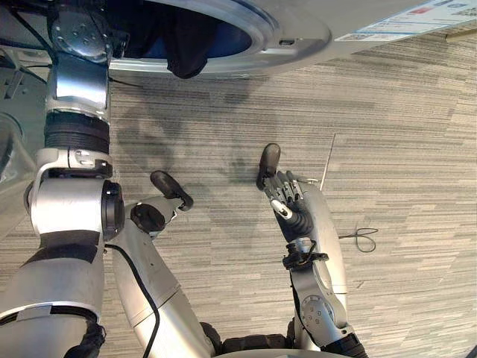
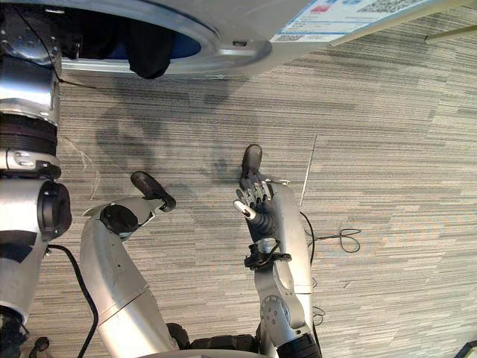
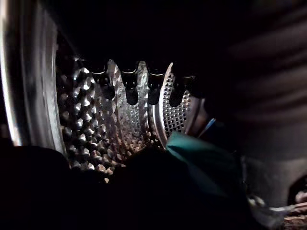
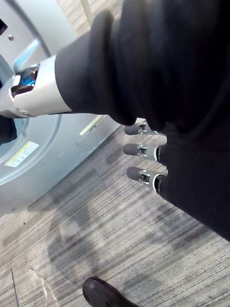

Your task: Pick up the laundry basket with both hands and put the clothes into the washing machine.

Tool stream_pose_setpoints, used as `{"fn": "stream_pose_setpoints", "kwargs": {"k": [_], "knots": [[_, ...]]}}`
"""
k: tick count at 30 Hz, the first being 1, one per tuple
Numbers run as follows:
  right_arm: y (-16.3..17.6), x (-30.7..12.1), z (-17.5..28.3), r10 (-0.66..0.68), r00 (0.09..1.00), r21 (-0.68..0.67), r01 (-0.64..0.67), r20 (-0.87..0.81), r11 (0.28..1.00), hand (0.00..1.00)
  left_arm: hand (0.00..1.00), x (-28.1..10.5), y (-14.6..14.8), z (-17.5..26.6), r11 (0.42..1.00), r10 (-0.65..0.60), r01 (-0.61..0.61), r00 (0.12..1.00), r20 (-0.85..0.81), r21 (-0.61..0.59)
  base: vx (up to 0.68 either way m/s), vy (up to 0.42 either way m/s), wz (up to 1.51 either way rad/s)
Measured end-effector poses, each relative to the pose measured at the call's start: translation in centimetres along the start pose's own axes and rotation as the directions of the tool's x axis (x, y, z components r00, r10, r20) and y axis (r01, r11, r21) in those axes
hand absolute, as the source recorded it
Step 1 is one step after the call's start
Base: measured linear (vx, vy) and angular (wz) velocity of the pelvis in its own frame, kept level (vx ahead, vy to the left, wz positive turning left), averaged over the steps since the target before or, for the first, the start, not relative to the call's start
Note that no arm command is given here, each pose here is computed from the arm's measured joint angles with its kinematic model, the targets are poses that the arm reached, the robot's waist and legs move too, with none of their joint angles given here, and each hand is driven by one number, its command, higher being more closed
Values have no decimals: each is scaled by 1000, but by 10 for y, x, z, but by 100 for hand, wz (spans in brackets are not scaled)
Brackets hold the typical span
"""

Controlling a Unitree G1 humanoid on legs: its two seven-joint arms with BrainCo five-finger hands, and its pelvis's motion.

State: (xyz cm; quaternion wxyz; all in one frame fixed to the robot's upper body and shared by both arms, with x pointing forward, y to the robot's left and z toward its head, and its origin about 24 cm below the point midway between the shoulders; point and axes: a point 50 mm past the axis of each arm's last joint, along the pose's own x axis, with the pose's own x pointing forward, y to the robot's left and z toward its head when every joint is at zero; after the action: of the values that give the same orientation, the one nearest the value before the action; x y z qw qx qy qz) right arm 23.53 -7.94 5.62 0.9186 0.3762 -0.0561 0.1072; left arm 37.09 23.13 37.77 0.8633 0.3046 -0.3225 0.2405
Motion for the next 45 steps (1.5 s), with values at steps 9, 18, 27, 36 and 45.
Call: {"fn": "stream_pose_setpoints", "kwargs": {"k": [9,18,27,36,45], "knots": [[-4,0,6,-34,998,-7,35,52,999,0,0,-74,26,10,963,271,-258,933,236,-84,-36,-32,5],[-27,2,16,-141,986,-119,151,90,981,0,0,-234,-40,-30,953,-39,31,999,-22,-301,-35,-41,13],[-76,-2,-10,-331,940,-240,304,-81,922,0,0,-316,-97,-66,840,-414,245,866,-281,-483,-9,-57,18],[-157,-108,-36,-684,674,-577,452,-278,680,0,0,-426,-73,-156,887,-430,66,476,-767,-457,134,-32,44],[-194,-173,-47,-866,367,-857,260,-338,445,0,0,-461,-83,-159,838,-539,118,327,-776,-532,-35,312,32]]}}
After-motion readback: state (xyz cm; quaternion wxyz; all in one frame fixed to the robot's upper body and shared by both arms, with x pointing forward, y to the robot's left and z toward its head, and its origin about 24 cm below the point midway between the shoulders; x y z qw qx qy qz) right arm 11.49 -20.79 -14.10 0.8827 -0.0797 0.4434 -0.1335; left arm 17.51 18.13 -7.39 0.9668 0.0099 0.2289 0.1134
